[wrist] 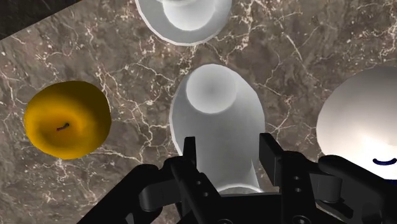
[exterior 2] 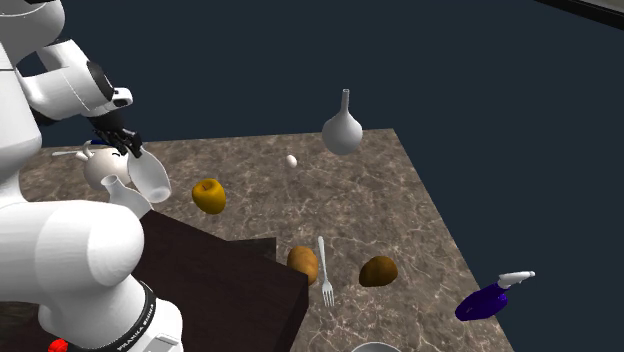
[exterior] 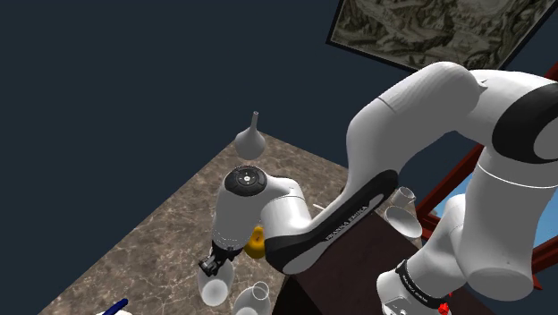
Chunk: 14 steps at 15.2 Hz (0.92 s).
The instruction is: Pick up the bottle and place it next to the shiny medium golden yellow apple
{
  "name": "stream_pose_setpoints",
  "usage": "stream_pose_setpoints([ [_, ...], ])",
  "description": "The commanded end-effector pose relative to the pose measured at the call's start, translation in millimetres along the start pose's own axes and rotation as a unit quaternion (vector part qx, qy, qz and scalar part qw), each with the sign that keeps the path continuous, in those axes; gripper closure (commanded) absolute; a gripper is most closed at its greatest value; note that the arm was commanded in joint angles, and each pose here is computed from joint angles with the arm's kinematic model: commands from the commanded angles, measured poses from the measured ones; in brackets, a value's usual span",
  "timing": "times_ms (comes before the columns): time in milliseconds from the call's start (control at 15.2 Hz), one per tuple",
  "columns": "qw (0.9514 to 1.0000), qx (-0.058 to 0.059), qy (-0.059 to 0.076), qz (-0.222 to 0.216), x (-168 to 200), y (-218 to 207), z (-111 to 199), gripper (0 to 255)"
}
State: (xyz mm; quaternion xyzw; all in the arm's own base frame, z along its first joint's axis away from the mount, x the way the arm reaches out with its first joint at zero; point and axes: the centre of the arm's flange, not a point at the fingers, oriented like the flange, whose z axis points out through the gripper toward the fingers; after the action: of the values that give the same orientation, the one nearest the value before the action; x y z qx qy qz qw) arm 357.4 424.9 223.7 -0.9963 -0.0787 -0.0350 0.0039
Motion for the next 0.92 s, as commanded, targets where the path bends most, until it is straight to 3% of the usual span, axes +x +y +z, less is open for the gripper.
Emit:
stream_pose_setpoints([
  [0, 1.0, 0.0, 0.0, 0.0, -1, -1, 11, 255],
  [198, 1.0, 0.0, 0.0, 0.0, -2, -1, 24, 255],
  [726, 1.0, 0.0, 0.0, 0.0, -2, -1, 24, 255],
  [792, 1.0, 0.0, 0.0, 0.0, -2, -1, 24, 0],
  [858, 1.0, 0.0, 0.0, 0.0, -2, -1, 24, 0],
])
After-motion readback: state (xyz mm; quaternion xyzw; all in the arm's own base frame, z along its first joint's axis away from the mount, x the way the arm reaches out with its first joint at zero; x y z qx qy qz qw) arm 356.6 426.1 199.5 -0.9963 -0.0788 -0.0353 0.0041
